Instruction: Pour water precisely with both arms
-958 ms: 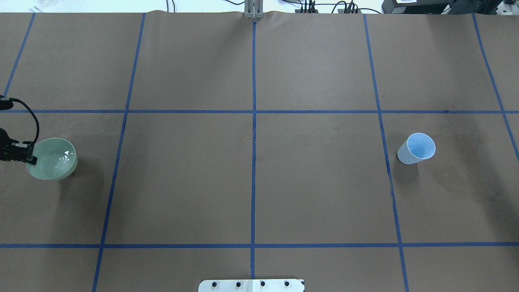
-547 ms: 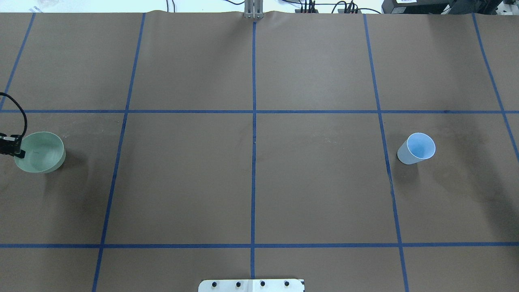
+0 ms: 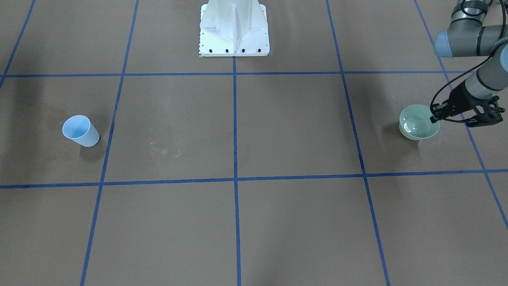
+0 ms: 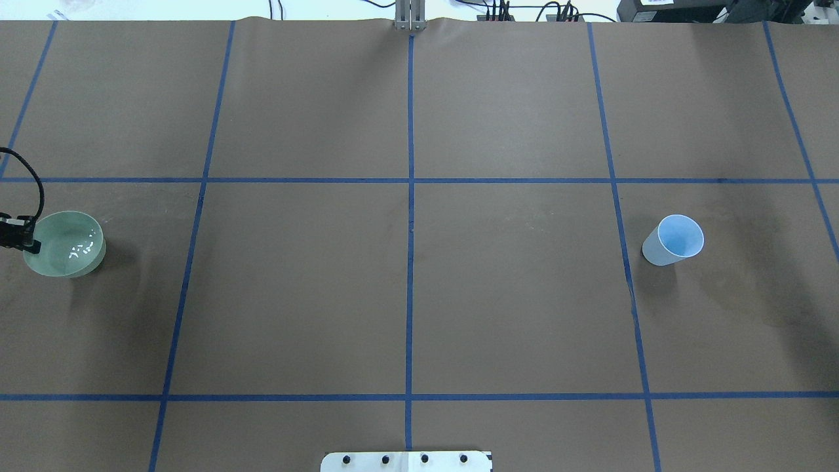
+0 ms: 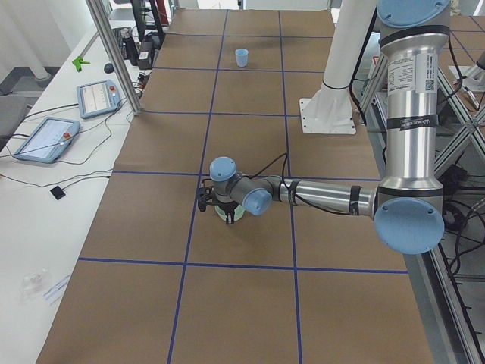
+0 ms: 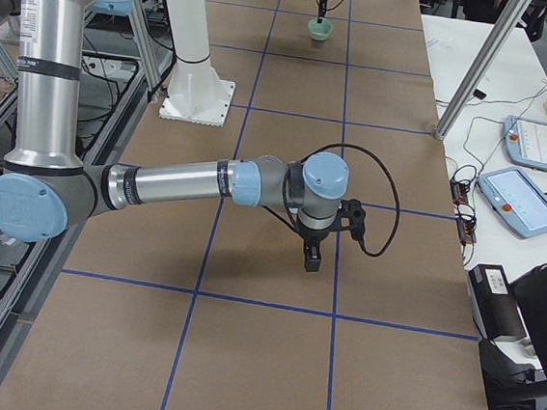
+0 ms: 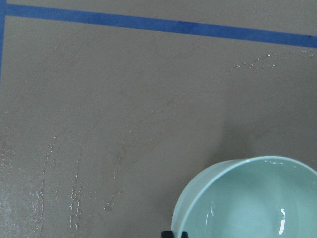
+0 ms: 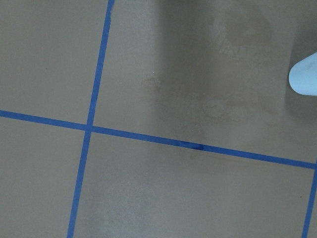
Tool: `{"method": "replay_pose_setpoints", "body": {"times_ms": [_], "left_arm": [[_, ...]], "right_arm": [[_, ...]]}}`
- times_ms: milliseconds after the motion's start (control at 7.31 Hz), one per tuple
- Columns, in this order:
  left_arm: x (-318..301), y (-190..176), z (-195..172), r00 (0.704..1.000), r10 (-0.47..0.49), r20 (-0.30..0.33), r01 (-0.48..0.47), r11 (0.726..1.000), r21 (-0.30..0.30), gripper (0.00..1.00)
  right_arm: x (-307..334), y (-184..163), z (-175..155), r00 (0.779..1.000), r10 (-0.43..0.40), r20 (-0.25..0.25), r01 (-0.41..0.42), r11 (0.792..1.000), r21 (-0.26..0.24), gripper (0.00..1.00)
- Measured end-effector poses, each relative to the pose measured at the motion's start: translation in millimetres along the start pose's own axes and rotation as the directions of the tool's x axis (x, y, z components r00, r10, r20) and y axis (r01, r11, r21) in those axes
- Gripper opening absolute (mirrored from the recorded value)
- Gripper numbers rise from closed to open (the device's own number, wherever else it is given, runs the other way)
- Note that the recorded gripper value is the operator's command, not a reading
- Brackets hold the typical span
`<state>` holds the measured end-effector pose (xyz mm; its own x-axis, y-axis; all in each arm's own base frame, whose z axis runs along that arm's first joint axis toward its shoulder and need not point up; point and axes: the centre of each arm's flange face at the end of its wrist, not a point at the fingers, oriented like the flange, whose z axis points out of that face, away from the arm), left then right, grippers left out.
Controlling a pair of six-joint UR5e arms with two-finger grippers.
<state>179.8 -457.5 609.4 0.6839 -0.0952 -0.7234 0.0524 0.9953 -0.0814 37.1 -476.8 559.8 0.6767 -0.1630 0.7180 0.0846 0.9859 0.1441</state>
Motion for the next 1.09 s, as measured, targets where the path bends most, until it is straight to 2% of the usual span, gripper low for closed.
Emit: {"method": "replay_pose_setpoints", "body": {"times_ms": [547,684,958,1094], "left_arm": [[-3.3,-1.6,5.4,1.000,-0.007,0.006,0.007,1.000,-0.008,0.01],[-4.6,-1.8,7.1,1.000,-0.011,0.008,0.011,1.000,-0.010,0.08],[-6.6,-2.2,9.8,1.000,-0.016,0.011,0.016,1.000,-0.014,0.46],[-7.5,-2.2,10.5,1.000,-0.018,0.013,0.019,1.000,-0.015,0.55]], "right_arm": [[-0.1,0.3,-0.1,1.000,-0.001,-0.001,0.001,1.000,0.000,0.99],[-0.2,0.5,-0.2,1.000,-0.001,0.000,0.001,1.000,0.000,0.99],[-0.1,1.2,0.0,1.000,0.000,0.001,0.000,1.000,0.000,0.99],[-0.2,1.6,0.1,1.000,0.000,0.002,0.000,1.000,0.000,0.99]]}}
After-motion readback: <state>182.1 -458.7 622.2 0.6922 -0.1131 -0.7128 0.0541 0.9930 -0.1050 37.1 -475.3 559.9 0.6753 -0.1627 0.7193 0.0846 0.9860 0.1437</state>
